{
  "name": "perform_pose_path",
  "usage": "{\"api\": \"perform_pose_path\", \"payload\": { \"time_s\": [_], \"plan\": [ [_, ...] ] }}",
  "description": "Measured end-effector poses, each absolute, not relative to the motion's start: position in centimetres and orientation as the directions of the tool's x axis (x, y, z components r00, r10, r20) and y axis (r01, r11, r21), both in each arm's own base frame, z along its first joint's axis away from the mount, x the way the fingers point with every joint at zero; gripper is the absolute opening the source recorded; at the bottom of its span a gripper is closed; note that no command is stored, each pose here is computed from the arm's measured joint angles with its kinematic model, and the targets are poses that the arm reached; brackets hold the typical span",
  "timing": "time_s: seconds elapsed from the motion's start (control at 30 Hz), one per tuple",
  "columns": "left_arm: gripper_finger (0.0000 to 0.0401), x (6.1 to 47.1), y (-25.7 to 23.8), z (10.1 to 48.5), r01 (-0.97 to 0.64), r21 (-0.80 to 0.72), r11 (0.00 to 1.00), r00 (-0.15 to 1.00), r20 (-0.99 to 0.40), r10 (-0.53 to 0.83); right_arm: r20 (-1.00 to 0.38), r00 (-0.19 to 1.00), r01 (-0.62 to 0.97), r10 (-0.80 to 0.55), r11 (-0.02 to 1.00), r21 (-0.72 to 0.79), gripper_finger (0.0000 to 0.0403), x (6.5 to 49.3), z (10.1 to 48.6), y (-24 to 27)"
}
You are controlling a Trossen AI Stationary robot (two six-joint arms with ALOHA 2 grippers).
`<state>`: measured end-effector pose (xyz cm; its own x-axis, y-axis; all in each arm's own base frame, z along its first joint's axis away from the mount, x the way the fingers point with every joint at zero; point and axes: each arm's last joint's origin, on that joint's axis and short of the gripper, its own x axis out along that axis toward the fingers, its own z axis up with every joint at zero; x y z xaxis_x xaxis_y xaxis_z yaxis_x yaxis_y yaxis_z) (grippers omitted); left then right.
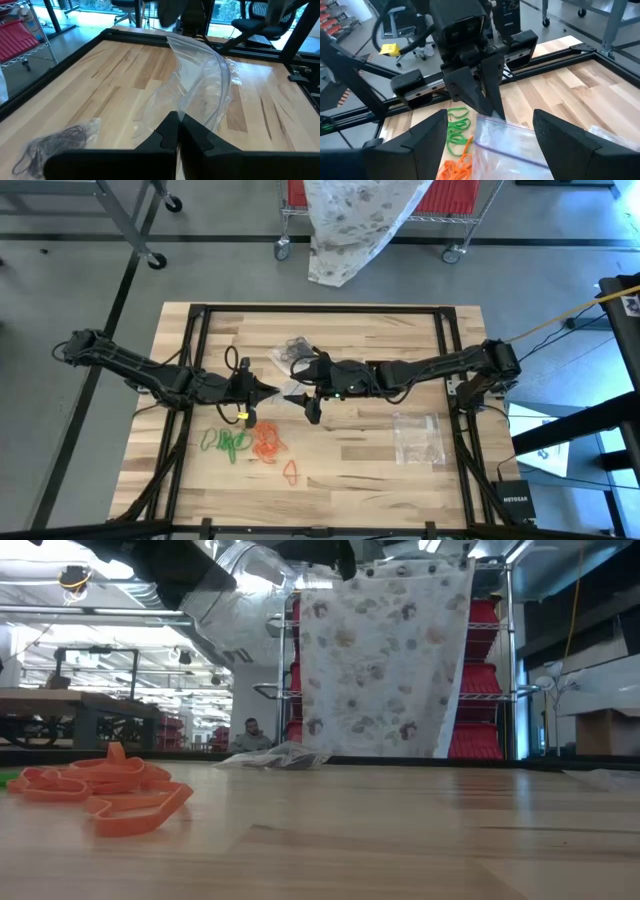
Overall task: Sort rubber bands
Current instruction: Open the transparent zip bag
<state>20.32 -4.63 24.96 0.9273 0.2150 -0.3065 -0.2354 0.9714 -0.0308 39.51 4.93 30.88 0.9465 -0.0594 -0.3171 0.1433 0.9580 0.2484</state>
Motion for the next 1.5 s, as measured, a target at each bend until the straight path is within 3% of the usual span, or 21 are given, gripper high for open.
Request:
{"api": "perform_pose_path", "payload": {
  "time_s": [0.37,0.53,0.83,1.0,1.2,1.33,1.5],
  "plan": [
    [0.0000,20.3,-4.6,25.0,-0.243,-0.059,0.968,0.928,-0.305,0.214,-0.295,0.952,-0.008,0.087,0.966,0.260,0.0285,33.3,37.0,6.4],
    [0.0000,20.3,-4.6,25.0,-0.243,-0.061,0.968,0.929,-0.301,0.214,-0.292,0.953,-0.001,0.075,0.969,0.246,0.0285,30.1,39.1,6.8],
    [0.0000,20.8,-5.1,26.6,-0.221,-0.060,0.973,0.947,-0.253,0.199,-0.470,0.882,0.100,0.038,0.959,0.264,0.0285,31.2,35.7,7.7],
    [0.0000,21.1,-4.9,26.9,-0.251,-0.127,0.960,0.948,-0.235,0.217,-0.421,0.907,0.059,-0.001,0.990,0.125,0.0285,34.0,33.3,10.2],
    [0.0000,21.3,-4.9,27.6,-0.256,-0.251,0.933,0.961,-0.169,0.218,-0.323,0.920,0.194,-0.221,0.974,-0.113,0.0285,37.0,30.8,11.0],
    [0.0000,21.3,-4.9,27.7,-0.255,-0.254,0.933,0.962,-0.166,0.218,-0.277,0.898,0.311,-0.341,0.939,-0.149,0.0285,37.5,30.4,10.9],
    [0.0000,21.3,-4.9,27.7,-0.253,-0.237,0.938,0.962,-0.163,0.218,-0.272,0.893,0.330,-0.360,0.932,-0.150,0.0285,37.6,30.4,10.5]
  ]
}}
